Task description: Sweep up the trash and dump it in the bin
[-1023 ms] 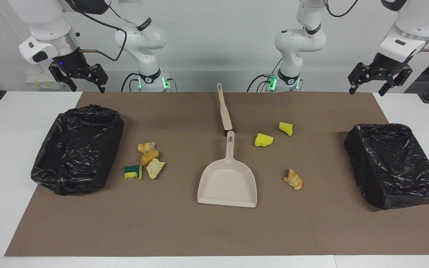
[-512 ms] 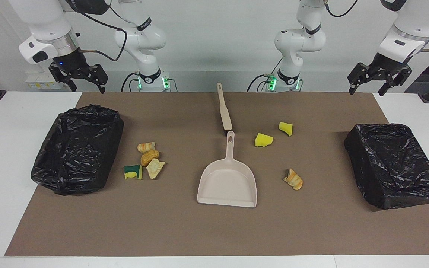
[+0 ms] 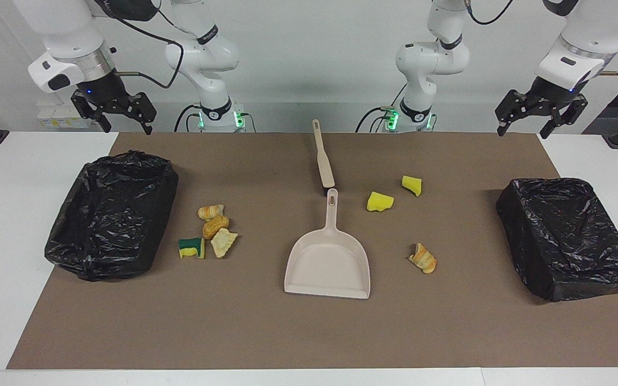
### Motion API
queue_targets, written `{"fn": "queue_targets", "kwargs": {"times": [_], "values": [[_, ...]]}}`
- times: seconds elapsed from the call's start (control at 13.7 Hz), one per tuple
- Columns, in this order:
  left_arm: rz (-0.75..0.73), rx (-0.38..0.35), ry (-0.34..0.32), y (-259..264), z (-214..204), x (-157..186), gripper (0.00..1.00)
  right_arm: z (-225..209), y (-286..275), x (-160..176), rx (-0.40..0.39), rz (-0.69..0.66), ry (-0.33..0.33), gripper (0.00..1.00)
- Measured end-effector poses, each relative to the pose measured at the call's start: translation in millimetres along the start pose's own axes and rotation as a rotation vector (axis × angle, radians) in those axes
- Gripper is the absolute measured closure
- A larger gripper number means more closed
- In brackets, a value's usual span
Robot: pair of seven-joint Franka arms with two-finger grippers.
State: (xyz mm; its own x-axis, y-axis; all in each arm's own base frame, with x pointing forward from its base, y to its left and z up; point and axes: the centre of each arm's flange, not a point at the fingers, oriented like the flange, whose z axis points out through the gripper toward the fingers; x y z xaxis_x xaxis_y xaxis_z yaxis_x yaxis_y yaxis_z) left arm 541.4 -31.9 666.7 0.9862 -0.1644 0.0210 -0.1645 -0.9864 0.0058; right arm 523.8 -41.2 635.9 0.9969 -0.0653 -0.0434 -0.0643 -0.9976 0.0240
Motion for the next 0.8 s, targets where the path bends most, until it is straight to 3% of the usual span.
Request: {"fn": "queue_targets", "kwargs": {"times": [0.22,0.44,0.8], "values": [[0.033,-0.009,-0.043,45,21,-2,0.0,2,0,0,0.0,0.0,-0.004,0.0],[0.054,-0.006,-0.07,127,55,-12,0.0,3,0,1,0.0,0.0,0.005,0.0],[0.023,-0.021,-0.113,267,129,-79,0.0,27,-2,1,0.0,-0.005,-0.041,0.0]]}}
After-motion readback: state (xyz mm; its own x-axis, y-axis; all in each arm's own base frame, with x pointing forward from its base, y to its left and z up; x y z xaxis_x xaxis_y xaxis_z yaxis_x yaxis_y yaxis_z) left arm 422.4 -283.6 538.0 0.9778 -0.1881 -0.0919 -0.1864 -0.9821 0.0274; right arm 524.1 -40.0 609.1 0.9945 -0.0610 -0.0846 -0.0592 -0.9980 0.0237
